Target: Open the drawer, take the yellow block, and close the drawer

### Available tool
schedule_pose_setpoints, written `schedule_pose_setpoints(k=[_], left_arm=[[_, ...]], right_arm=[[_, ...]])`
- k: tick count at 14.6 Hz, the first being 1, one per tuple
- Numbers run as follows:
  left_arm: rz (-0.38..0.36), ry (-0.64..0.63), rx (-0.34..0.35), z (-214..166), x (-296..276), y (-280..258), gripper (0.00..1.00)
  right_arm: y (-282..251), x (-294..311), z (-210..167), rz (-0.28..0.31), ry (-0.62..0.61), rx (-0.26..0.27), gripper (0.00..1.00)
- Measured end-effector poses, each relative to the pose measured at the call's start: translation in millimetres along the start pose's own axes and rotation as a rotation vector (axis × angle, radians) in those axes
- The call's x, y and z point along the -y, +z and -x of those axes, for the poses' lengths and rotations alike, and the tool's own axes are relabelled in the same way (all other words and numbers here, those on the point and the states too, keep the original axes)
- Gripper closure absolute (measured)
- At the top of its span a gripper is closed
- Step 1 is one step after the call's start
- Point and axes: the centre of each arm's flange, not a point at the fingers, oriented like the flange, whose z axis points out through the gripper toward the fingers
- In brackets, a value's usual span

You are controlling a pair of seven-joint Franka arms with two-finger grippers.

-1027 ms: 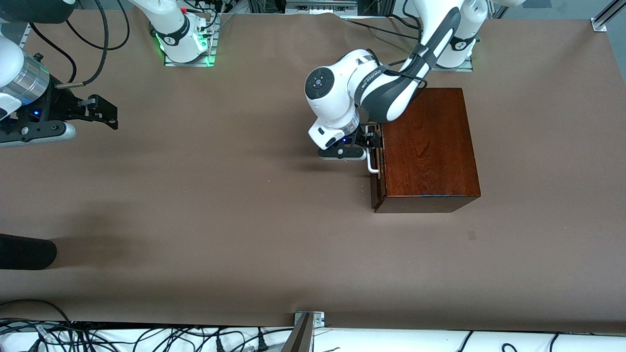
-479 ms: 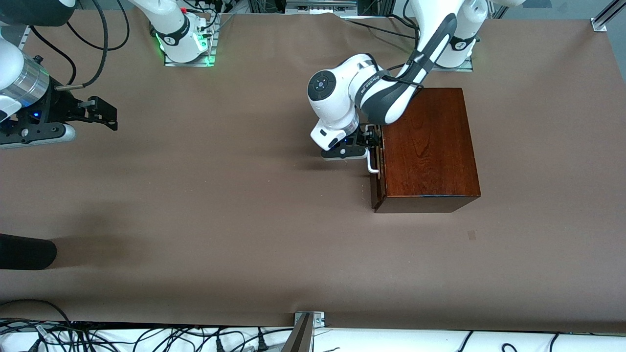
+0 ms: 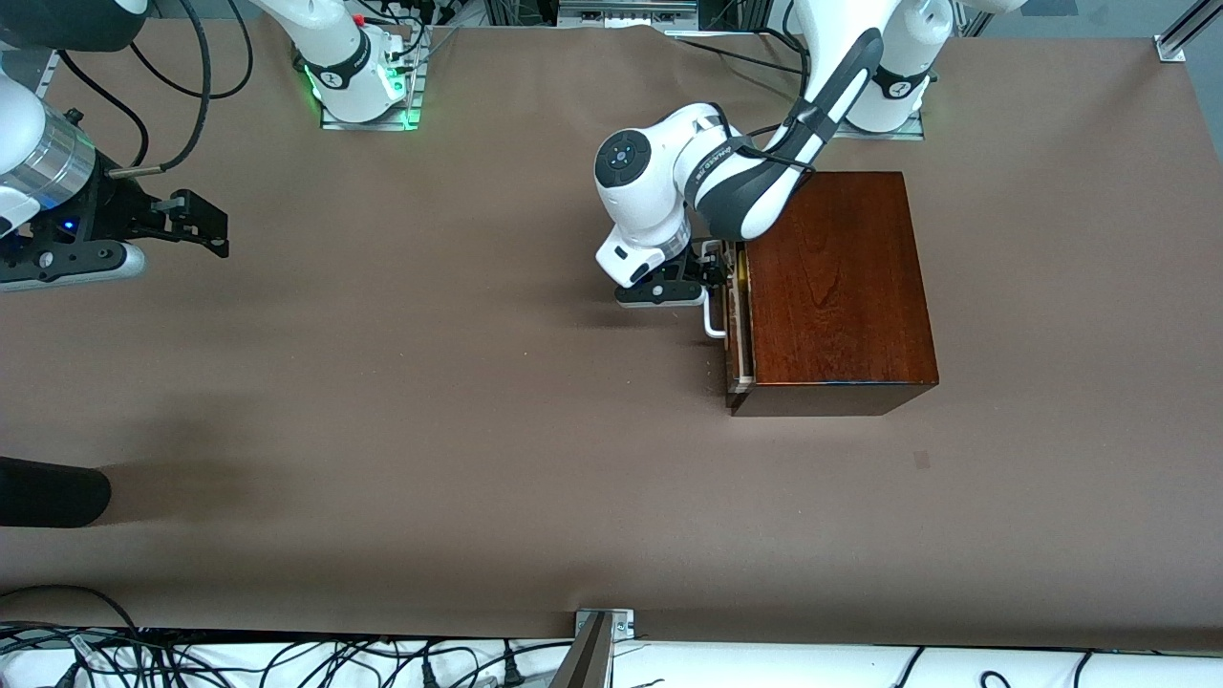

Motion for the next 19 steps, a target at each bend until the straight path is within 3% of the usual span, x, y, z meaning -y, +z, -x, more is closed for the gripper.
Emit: schedule_pose_setpoints(k=[8, 11, 16, 19], left_arm=[[0.033, -0.032, -0.025, 1, -22, -6, 0.00], [0.102, -0.013, -0.059, 12, -59, -21, 0.00], [0.097, -0.019, -0.054, 13, -66, -21, 0.00], [0.155, -0.034, -0.042, 13, -79, -31, 0.00]], right_arm=[[-1, 3, -1, 0.000, -0.006, -0.006, 0.00], [0, 4, -1, 0.004, -0.010, -0.006, 0.00], [2, 5, -2, 0.005, -0.012, -0.002, 0.00], [2, 5, -2, 0.005, -0.012, -0.001, 0.00]])
